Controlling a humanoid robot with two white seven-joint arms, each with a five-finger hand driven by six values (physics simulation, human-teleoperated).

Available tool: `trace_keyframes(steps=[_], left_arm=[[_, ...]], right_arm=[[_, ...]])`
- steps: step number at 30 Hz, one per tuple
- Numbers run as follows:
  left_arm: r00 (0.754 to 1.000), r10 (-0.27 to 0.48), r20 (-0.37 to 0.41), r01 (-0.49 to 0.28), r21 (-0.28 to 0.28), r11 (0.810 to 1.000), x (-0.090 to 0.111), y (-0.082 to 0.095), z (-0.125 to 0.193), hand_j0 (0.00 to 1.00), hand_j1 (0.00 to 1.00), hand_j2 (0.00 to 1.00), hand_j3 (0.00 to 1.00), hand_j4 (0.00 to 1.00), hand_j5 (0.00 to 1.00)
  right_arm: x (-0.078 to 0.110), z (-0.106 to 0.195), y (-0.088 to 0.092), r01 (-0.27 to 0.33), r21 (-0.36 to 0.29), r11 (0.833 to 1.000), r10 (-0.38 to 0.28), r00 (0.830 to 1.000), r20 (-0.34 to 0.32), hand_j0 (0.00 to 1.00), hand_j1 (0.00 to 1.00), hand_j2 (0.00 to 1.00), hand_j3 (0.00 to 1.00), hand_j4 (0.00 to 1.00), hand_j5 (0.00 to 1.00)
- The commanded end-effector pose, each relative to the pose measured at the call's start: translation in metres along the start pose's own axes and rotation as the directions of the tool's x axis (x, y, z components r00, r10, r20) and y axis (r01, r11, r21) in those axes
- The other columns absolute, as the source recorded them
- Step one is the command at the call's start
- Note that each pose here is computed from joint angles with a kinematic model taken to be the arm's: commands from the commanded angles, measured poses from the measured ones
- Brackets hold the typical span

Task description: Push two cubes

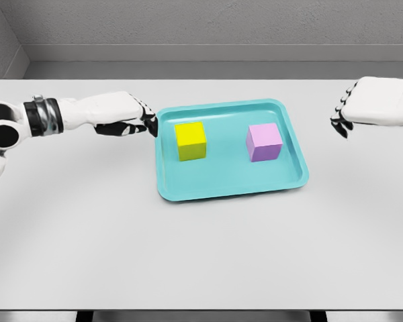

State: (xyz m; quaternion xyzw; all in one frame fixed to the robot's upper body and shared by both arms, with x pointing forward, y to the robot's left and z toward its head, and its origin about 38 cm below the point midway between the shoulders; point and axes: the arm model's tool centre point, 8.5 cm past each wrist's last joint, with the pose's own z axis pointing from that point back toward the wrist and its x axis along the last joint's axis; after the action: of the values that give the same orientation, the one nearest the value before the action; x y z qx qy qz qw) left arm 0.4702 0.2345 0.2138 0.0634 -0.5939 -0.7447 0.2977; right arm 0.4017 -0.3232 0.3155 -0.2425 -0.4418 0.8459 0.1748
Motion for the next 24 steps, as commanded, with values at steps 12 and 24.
trace_keyframes(steps=[12, 24], left_arm=[[1.0, 0.002, 0.003, -0.002, -0.031, 1.0, 0.002, -0.01, -0.033, 0.37, 0.37, 0.37, 0.37, 0.37, 0.37], [0.999, -0.011, -0.044, 0.008, -0.068, 0.998, -0.01, -0.014, -0.042, 0.37, 0.37, 0.37, 0.37, 0.37, 0.37]], right_arm=[[0.035, -0.068, 0.015, -0.084, 0.066, 0.994, 0.077, 0.991, 0.111, 0.0, 0.0, 0.0, 0.0, 0.0, 0.0], [0.013, -0.1, 0.037, -0.004, 0.117, 0.993, -0.004, 0.997, 0.073, 0.0, 0.0, 0.0, 0.0, 0.0, 0.0]])
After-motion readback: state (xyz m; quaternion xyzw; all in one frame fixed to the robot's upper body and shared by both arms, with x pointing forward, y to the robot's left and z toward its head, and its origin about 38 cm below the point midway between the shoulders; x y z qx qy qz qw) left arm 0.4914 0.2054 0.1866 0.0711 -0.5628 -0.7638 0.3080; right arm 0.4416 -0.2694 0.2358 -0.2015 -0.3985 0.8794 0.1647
